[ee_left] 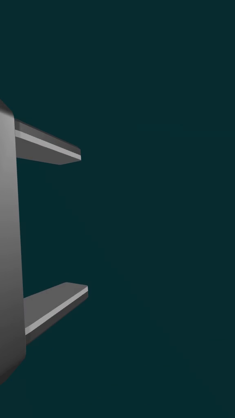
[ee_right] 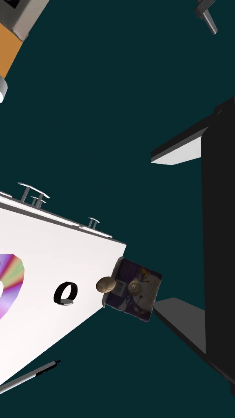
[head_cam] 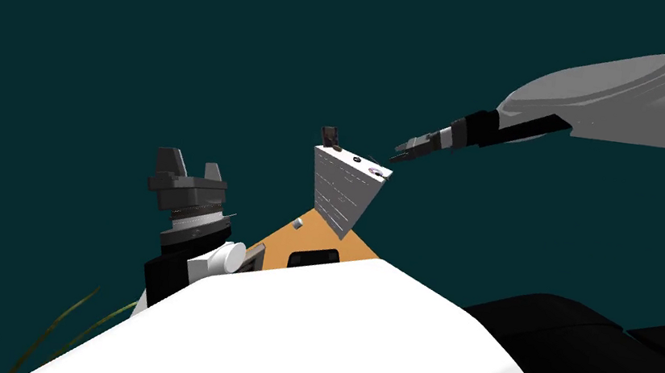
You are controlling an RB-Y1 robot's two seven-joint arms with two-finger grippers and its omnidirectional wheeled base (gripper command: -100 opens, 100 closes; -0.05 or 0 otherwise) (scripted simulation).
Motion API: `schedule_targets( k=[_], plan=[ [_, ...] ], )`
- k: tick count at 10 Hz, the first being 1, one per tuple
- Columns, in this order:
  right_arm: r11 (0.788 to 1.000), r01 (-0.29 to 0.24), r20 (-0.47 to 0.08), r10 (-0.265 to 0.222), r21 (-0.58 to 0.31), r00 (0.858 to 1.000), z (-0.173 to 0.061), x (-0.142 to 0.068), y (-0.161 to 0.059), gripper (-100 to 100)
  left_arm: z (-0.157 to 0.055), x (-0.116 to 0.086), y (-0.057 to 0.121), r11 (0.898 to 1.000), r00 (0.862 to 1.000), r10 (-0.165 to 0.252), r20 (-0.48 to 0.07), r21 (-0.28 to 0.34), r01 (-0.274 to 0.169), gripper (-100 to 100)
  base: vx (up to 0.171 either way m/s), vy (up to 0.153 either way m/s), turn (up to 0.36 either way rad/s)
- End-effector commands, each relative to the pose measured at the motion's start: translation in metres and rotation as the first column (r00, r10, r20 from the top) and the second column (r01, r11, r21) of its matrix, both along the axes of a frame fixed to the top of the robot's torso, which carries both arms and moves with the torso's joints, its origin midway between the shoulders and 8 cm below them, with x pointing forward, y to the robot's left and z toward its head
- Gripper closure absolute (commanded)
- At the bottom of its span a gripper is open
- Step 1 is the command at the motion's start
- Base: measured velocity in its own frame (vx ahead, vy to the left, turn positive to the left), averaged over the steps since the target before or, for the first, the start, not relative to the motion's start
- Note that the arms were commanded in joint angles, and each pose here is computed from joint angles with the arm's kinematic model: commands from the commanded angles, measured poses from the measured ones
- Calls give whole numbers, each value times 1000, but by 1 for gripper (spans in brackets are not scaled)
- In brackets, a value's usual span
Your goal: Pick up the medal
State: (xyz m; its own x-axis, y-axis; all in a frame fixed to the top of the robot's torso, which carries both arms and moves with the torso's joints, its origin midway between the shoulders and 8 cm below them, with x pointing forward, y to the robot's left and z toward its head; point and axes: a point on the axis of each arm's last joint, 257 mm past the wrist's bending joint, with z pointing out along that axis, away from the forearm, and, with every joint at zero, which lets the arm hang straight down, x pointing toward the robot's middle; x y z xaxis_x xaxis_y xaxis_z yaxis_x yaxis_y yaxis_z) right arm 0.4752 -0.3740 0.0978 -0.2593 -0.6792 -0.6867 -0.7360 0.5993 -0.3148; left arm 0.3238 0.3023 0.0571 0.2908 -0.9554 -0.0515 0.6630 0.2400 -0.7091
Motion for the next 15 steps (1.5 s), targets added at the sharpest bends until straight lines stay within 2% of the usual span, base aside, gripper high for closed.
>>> schedule_targets(
  k=[1,5,10,12,13,14,15],
  plan=[
    [999,-6,-3,6,-38,1000,-15,-1,-9,-100,0,0,0,1000,1000,0,0,0,0,0,10,-34,93],
    [990,-29,-40,23,-141,999,-65,-9,-37,-100,0,0,0,1000,1000,0,0,0,0,0,11,-44,88],
    [963,-78,-108,52,-257,993,-127,-29,-71,-100,0,0,0,1000,1000,0,0,0,0,0,20,-46,88],
    [958,-88,-120,57,-274,991,-136,-33,-76,-100,0,0,0,1000,1000,0,0,0,0,0,21,-30,38],
    [948,-104,-138,64,-299,988,-149,-39,-84,-100,0,0,0,1000,1000,0,0,0,0,0,25,-29,60],
    [954,-93,-129,58,-285,990,-143,-37,-81,-100,0,0,0,1000,1000,0,0,0,0,0,13,-17,17],
    [952,-96,-130,61,-289,990,-144,-38,-82,0,0,0,0,1000,1000,0,0,0,0,0,0,0,0]
  ],
)
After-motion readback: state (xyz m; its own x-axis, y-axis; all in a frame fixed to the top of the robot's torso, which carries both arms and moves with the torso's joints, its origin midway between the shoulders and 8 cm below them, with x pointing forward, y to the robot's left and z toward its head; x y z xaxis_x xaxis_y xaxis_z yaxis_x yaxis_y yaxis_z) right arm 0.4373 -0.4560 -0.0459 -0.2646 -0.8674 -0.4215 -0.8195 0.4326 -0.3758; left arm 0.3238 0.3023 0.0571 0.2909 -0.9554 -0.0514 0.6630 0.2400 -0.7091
